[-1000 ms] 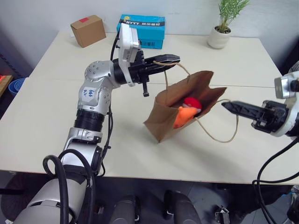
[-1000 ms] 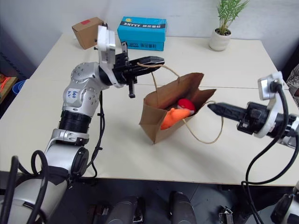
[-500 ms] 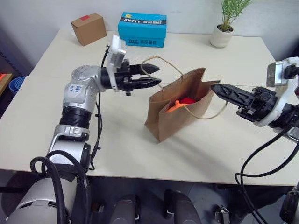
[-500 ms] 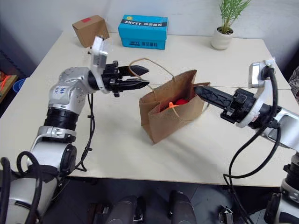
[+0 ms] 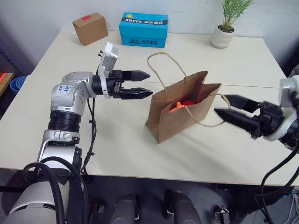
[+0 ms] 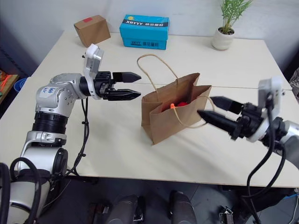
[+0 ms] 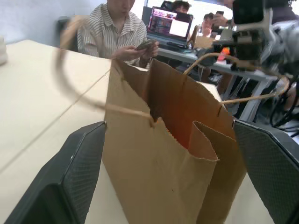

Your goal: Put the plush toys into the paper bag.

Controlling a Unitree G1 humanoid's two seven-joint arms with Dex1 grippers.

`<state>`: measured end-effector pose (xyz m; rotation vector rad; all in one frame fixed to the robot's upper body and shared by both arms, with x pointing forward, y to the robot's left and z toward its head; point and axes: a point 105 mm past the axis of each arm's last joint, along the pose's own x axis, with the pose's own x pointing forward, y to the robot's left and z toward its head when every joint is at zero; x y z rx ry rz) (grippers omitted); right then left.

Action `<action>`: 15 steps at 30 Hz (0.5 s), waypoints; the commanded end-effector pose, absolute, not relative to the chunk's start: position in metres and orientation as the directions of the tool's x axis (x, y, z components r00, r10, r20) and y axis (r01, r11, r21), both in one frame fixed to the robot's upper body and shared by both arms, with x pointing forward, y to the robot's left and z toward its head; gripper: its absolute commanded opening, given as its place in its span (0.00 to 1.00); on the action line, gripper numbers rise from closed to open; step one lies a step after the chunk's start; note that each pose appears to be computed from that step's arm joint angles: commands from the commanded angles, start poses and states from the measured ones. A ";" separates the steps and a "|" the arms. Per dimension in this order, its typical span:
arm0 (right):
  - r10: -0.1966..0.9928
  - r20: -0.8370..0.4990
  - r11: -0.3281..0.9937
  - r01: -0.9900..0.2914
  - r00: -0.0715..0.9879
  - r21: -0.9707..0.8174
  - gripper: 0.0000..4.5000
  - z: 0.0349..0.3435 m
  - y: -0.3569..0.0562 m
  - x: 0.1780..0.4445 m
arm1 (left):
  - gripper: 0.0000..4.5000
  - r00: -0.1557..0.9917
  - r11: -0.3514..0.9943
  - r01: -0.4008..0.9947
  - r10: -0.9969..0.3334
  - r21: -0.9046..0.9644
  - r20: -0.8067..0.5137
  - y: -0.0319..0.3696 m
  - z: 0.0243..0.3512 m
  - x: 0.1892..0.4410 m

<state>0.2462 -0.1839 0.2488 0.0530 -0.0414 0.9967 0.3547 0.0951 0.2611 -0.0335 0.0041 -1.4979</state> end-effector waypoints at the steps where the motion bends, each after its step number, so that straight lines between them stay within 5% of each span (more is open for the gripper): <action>1: 0.826 0.153 0.558 -0.825 0.542 -0.090 0.99 0.261 -0.188 0.244 | 1.00 0.054 0.053 0.998 -0.998 -0.045 0.015 0.099 0.270 0.346; 15: 0.646 0.455 0.647 -0.756 0.613 0.100 0.99 0.289 -0.226 0.233 | 1.00 0.200 0.203 0.979 -0.977 0.028 0.073 0.125 0.238 0.324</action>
